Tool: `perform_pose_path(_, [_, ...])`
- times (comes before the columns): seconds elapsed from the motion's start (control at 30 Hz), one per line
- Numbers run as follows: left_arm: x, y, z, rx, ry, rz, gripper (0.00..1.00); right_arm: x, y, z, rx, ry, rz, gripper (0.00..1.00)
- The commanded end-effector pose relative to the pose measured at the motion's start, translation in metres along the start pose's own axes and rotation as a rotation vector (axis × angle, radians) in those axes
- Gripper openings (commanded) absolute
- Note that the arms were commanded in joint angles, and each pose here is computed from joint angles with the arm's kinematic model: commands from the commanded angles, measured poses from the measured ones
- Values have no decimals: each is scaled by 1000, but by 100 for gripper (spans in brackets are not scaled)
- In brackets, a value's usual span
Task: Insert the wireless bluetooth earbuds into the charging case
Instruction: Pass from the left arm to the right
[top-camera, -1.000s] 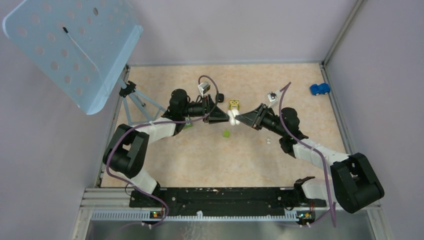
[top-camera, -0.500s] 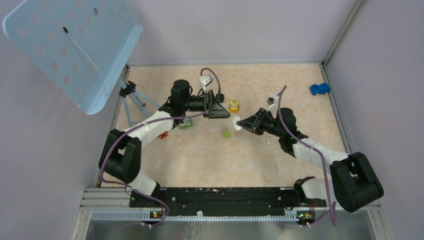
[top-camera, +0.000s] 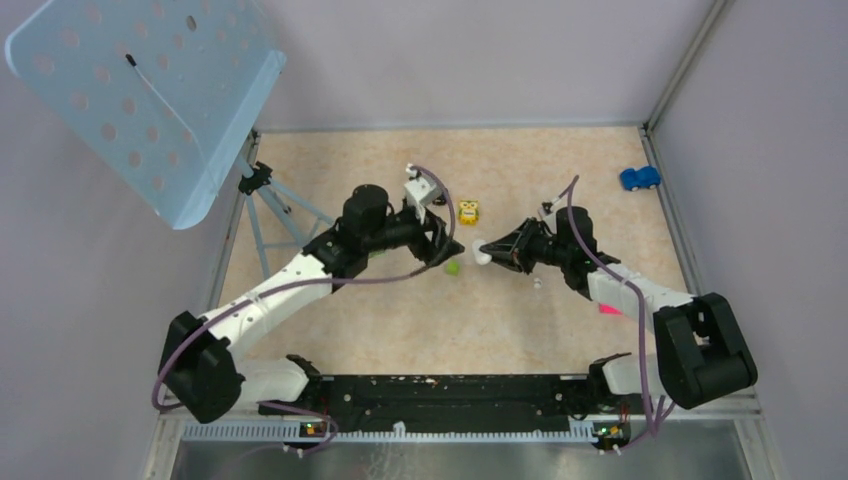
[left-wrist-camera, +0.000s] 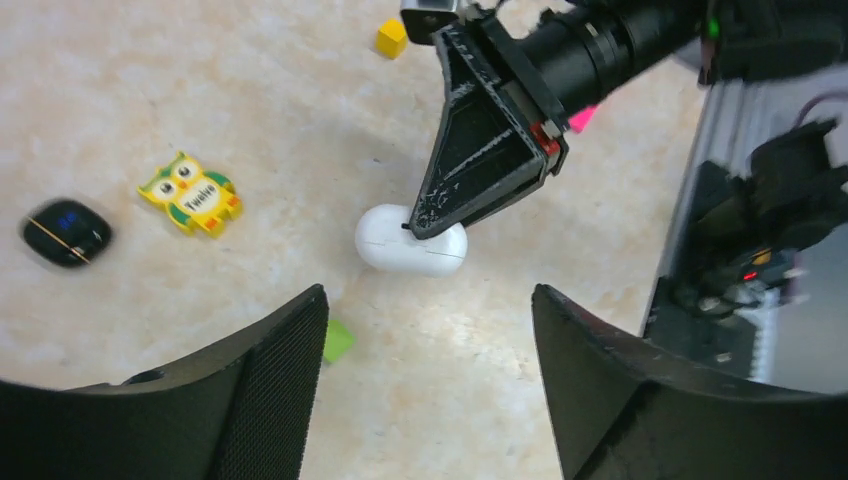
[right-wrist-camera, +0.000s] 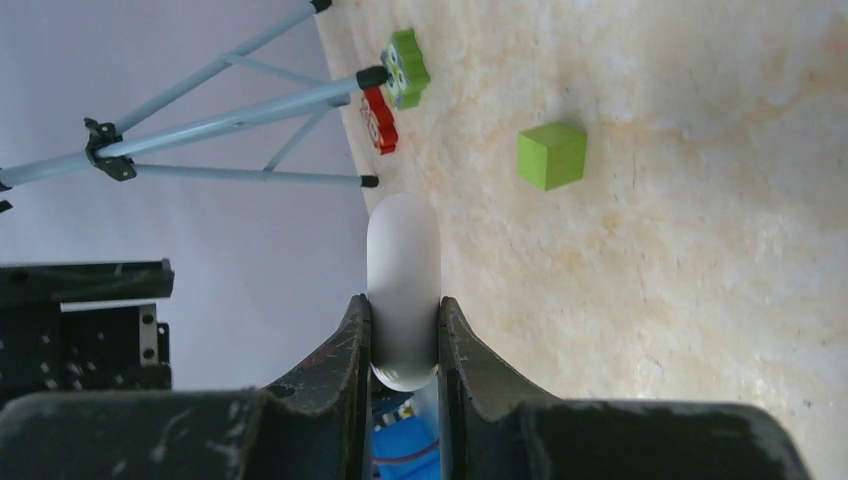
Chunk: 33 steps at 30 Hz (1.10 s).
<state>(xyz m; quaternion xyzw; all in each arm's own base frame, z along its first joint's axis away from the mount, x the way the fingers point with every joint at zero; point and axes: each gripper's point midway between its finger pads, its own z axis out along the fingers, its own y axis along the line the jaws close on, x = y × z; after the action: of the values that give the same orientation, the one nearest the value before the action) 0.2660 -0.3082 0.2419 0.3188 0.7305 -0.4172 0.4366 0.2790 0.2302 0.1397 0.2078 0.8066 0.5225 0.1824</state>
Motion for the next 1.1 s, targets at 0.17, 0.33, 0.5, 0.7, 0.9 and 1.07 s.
perform_pose_path(0.17, [13, -26, 8, -65, -113, 774, 91, 7, 17, -13, 46, 77, 122, 0])
perform_pose_path(0.33, [27, -36, 17, -91, -108, 963, 91, 9, 34, -18, -18, 118, 120, 0])
perform_pose_path(0.5, [34, -33, 27, -159, -119, 1054, 89, 9, 41, -18, -46, 126, 123, 0])
perform_pose_path(0.7, [48, -14, 46, -231, -61, 1075, 83, 10, 45, -18, -56, 144, 144, 0])
perform_pose_path(0.9, [51, -4, 53, -279, -57, 1018, 77, 11, 46, -19, -74, 148, 155, 0])
perform_pose_path(1.07, [60, -4, 60, -254, -33, 1001, 65, 13, 41, -16, -79, 159, 171, 0])
